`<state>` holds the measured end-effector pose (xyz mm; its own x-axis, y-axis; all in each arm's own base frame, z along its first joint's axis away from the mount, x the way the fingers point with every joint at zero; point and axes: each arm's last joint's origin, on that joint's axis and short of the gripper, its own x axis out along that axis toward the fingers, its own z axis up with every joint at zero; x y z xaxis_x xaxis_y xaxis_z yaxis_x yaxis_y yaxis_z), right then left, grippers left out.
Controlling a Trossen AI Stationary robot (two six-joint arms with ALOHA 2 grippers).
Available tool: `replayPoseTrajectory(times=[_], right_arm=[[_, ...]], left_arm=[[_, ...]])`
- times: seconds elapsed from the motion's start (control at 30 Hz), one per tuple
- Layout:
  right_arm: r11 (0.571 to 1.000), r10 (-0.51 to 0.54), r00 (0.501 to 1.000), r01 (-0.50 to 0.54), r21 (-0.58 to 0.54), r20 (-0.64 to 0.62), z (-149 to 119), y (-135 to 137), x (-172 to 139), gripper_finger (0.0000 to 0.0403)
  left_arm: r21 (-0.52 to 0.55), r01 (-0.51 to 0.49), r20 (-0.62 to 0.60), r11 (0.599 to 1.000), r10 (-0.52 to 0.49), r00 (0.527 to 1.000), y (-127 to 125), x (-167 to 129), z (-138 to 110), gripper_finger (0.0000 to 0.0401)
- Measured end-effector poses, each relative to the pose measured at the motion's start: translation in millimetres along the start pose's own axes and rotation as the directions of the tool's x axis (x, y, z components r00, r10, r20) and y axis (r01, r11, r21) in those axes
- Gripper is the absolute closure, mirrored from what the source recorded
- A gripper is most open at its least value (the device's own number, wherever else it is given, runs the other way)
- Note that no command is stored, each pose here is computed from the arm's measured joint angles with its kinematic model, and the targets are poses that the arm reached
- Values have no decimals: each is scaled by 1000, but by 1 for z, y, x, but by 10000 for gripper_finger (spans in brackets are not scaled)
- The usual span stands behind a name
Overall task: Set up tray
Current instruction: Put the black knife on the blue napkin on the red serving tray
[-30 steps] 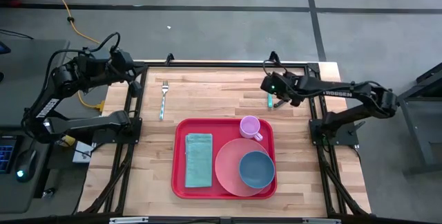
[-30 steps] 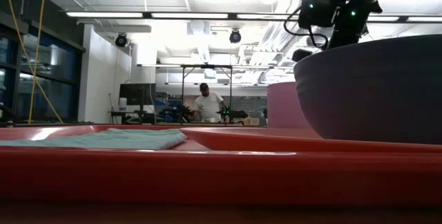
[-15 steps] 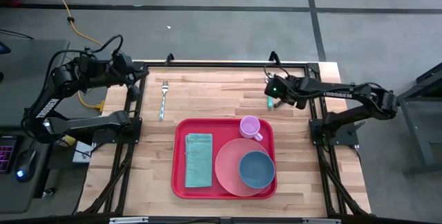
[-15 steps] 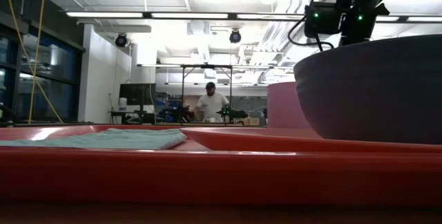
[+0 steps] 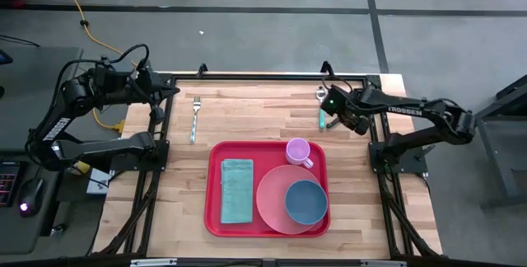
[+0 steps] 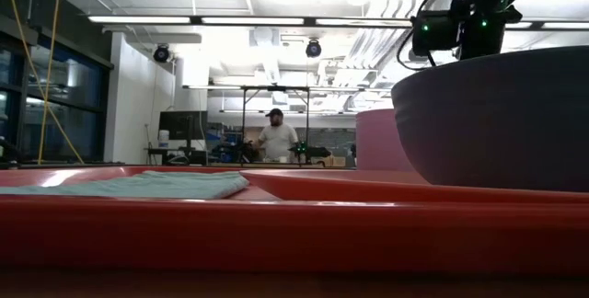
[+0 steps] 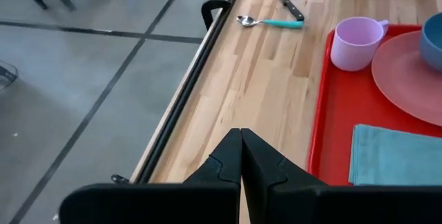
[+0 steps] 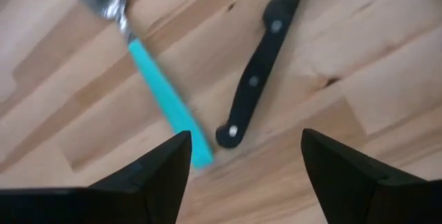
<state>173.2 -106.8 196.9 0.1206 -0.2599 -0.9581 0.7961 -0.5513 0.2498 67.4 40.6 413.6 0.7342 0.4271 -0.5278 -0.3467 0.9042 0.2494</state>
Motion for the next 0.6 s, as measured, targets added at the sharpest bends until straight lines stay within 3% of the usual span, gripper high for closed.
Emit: replayPoseTrajectory(times=[0.23,0.6], right_arm=[[996,-26,999,23,83,31,17,0,4,149],[994,-67,997,64,87,33,16,15,37,149]], left_arm=[[-4,8,-26,1000,-8,1000,-1,0,-3,366],[-35,32,-16,999,-33,999,-1,0,-2,366]])
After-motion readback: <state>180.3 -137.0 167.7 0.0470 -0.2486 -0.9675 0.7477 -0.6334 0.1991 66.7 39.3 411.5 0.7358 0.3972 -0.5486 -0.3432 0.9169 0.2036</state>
